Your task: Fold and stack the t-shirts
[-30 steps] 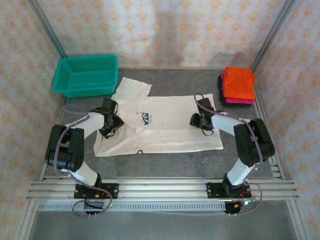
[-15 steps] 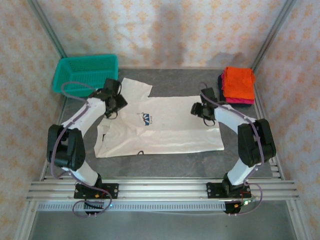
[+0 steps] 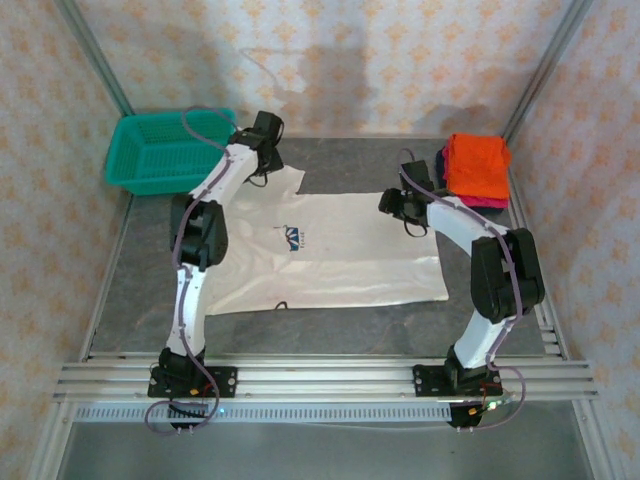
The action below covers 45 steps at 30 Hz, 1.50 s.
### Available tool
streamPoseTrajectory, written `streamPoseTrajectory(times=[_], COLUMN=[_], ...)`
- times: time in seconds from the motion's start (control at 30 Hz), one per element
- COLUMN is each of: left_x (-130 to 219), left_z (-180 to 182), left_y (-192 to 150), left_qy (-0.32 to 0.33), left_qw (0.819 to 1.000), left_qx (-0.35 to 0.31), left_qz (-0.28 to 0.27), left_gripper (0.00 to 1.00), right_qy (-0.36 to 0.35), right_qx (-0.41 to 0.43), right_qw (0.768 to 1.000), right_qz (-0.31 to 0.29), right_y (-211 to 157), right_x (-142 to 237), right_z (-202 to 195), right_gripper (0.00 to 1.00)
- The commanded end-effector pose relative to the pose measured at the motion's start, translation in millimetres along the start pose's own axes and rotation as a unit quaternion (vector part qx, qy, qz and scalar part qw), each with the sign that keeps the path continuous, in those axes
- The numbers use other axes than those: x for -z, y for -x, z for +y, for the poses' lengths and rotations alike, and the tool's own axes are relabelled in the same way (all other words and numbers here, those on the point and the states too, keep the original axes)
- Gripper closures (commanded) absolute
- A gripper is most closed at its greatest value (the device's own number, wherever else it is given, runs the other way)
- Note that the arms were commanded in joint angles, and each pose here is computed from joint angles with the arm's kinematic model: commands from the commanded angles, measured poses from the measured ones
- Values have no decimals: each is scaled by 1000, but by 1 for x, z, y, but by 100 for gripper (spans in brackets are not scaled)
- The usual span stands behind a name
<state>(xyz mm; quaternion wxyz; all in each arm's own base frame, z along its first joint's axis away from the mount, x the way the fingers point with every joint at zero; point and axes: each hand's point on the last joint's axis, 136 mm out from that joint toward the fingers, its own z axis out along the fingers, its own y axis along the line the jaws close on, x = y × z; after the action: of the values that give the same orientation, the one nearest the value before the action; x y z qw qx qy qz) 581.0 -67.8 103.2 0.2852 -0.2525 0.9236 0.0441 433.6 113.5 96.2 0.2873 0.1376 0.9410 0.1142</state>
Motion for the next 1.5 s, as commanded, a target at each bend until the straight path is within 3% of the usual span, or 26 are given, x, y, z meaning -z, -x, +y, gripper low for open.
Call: streamPoseTrajectory(times=[0.0, 0.53, 0.7, 1.13, 1.23, 1.47], left_x=[-2, -67, -85, -93, -88, -84], left_z=[16, 9, 16, 19, 19, 20], left_y=[15, -9, -20, -33, -27, -26], left_qy=[62, 34, 25, 23, 22, 22], left_qw=[997, 998, 998, 996, 996, 996], left_qx=[-44, -43, -22, -10, -10, -15], left_qz=[-11, 33, 62, 89, 82, 83], left_gripper=[26, 29, 35, 94, 100, 100], right_qy=[-13, -3, -3, -8, -30, -77], right_qx=[8, 0, 0, -4, -22, -55], right_qw=[1000, 1000, 1000, 1000, 999, 995], right_qz=[3, 3, 4, 6, 11, 15], right_y=[-7, -18, -22, -18, -6, 39], right_x=[10, 24, 28, 21, 9, -22], right_z=[-10, -14, -16, -16, -30, -77], right_gripper=[41, 41, 41, 41, 41, 44])
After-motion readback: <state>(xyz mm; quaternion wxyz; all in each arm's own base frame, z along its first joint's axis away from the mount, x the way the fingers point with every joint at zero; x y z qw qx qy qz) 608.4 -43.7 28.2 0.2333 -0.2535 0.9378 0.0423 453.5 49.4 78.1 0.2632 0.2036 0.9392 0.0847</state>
